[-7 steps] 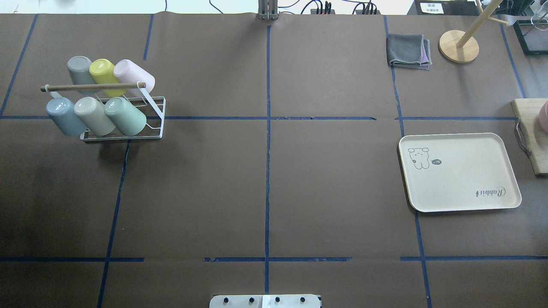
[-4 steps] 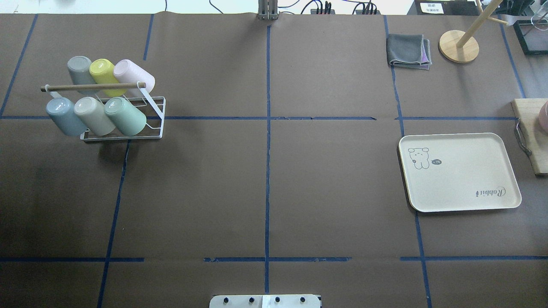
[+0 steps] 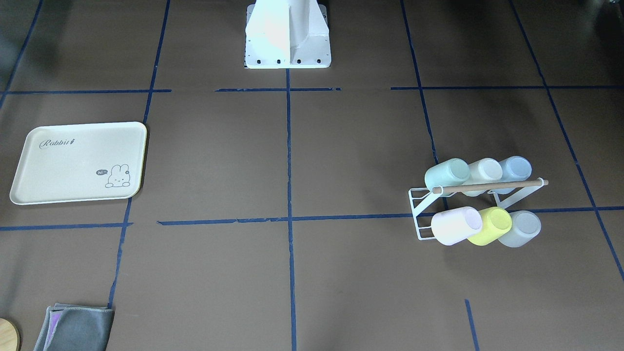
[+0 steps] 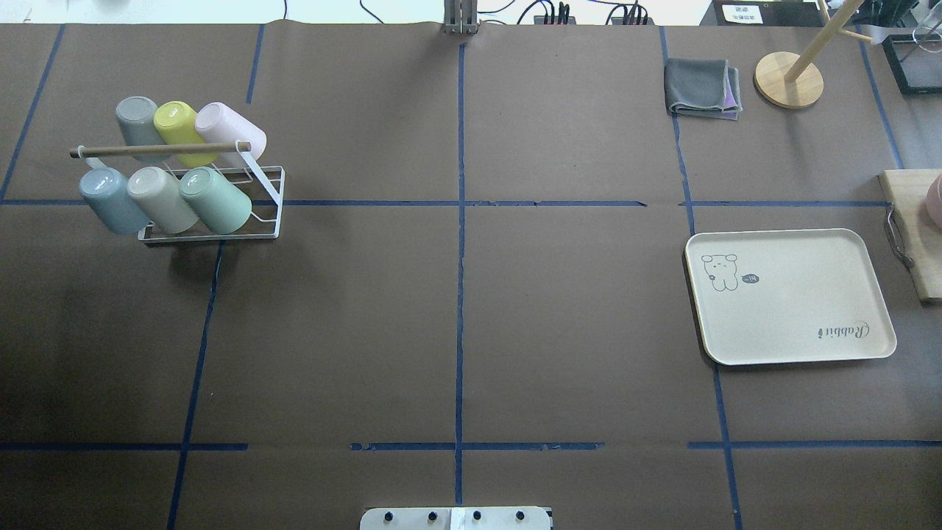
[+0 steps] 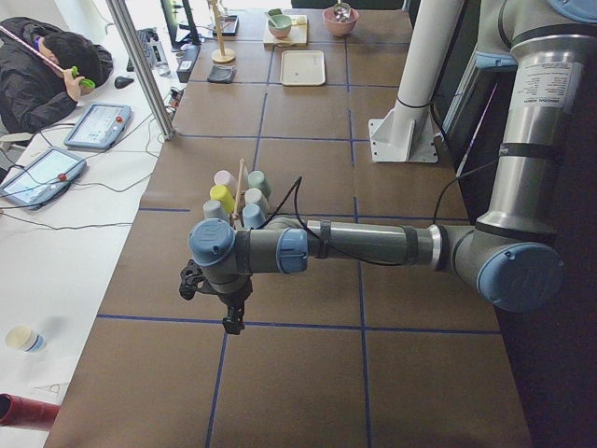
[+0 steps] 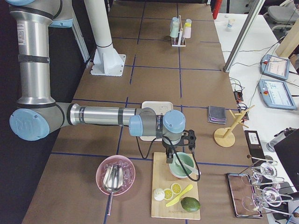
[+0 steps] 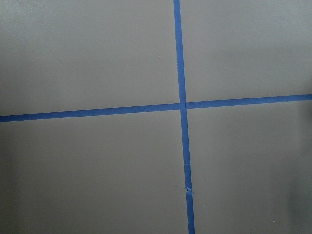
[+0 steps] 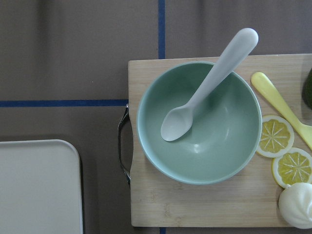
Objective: Pick up and place green cup on tray
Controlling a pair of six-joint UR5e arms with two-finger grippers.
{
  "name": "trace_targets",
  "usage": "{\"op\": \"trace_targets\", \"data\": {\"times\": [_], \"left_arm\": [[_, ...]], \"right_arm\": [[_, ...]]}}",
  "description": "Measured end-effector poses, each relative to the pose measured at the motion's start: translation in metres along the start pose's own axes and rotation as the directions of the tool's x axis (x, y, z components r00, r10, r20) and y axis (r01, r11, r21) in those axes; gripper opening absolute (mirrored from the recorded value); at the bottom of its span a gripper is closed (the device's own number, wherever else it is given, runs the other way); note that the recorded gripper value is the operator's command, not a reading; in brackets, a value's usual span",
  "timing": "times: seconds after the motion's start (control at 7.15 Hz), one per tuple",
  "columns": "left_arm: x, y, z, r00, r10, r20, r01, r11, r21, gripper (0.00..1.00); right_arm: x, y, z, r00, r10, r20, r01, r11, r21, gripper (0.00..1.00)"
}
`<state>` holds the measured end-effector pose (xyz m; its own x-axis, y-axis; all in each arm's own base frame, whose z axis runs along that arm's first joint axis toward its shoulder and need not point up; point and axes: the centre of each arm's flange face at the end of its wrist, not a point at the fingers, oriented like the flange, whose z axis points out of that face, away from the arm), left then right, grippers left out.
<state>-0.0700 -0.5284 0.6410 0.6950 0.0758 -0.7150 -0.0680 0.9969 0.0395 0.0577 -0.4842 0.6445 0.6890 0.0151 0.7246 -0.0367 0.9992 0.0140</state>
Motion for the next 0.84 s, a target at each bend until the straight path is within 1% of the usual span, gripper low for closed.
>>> {"op": "trace_targets", "data": {"times": [0.14, 0.28, 0.56, 0.7, 0.84], "left_arm": [[0.0, 0.001, -0.001, 1.0, 0.0, 0.0, 0.0, 1.0, 0.002, 1.0], [0.001, 0.002, -0.003, 1.0, 0.002, 0.001, -0.002, 1.0, 0.007, 1.0], [0.003, 0.004, -0.006, 1.0, 0.005, 0.001, -0.005, 1.0, 0.013, 1.0], [0.003, 0.004, -0.007, 1.0, 0.007, 0.002, -0.007, 1.0, 0.015, 1.0], [0.004, 0.004, -0.008, 1.0, 0.007, 0.002, -0.008, 1.0, 0.016, 1.0]], "right_arm": [[-0.014, -0.001, 0.002, 1.0, 0.013, 0.003, -0.013, 1.0, 0.007, 0.99], [-0.032, 0.002, 0.008, 0.999, 0.032, 0.013, -0.033, 0.999, 0.031, 1.0], [-0.058, 0.029, 0.039, 0.998, 0.059, 0.037, -0.063, 0.993, 0.098, 1.0], [-0.07, 0.042, 0.057, 0.996, 0.077, 0.045, -0.081, 0.99, 0.111, 1.0], [-0.086, 0.05, 0.075, 0.995, 0.091, 0.039, -0.094, 0.99, 0.107, 1.0]]}}
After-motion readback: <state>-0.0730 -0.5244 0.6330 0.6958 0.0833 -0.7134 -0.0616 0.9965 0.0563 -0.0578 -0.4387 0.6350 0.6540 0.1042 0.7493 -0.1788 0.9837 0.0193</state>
